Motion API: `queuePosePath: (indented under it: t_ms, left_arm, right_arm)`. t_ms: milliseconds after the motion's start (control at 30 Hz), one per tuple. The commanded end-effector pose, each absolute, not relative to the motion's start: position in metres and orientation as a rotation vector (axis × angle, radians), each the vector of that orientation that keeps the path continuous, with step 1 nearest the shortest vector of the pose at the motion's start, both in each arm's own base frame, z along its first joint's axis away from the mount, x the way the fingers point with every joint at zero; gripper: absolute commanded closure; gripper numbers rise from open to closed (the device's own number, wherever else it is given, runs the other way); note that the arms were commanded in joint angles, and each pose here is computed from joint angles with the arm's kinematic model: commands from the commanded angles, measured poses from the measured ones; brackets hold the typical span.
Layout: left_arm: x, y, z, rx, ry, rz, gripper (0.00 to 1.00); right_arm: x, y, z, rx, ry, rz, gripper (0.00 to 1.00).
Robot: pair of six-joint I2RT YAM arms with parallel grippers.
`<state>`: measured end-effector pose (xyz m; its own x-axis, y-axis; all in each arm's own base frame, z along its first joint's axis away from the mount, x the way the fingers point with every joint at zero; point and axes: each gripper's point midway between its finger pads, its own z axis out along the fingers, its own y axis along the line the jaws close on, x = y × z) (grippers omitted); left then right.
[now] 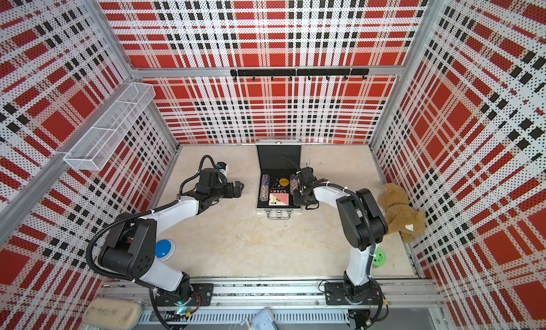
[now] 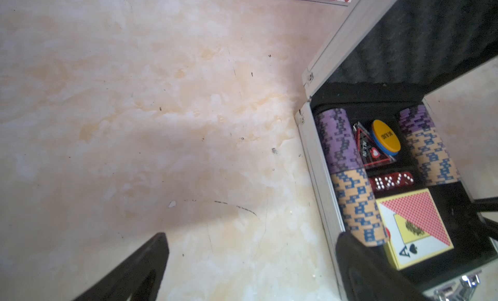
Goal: Close the poker set cases
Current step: Move the poker set case to the center of the board.
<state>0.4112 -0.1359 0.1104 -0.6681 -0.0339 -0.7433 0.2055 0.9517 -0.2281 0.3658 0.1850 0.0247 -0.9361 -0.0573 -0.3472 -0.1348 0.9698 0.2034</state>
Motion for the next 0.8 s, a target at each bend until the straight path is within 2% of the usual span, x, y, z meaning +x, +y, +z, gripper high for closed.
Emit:
queuePosePath:
  t_ms: [0, 533, 767]
  left_arm:
    - [0.407, -0.137, 0.121, 0.119, 2.253, -0.374, 0.01]
    - [0.380, -0.138, 0.115, 0.134, 2.287, -0.350, 0.01]
    - [0.372, -0.135, 0.114, 0.134, 2.303, -0.334, 0.01]
  right_arm:
    - [0.292, 0.185, -0.006, -0.200, 3.012, 0.335, 1.00]
    - [0.210, 0.199, -0.006, -0.120, 3.130, 0.422, 1.00]
    - [0.203, 0.211, 0.002, -0.140, 3.131, 0.508, 0.88]
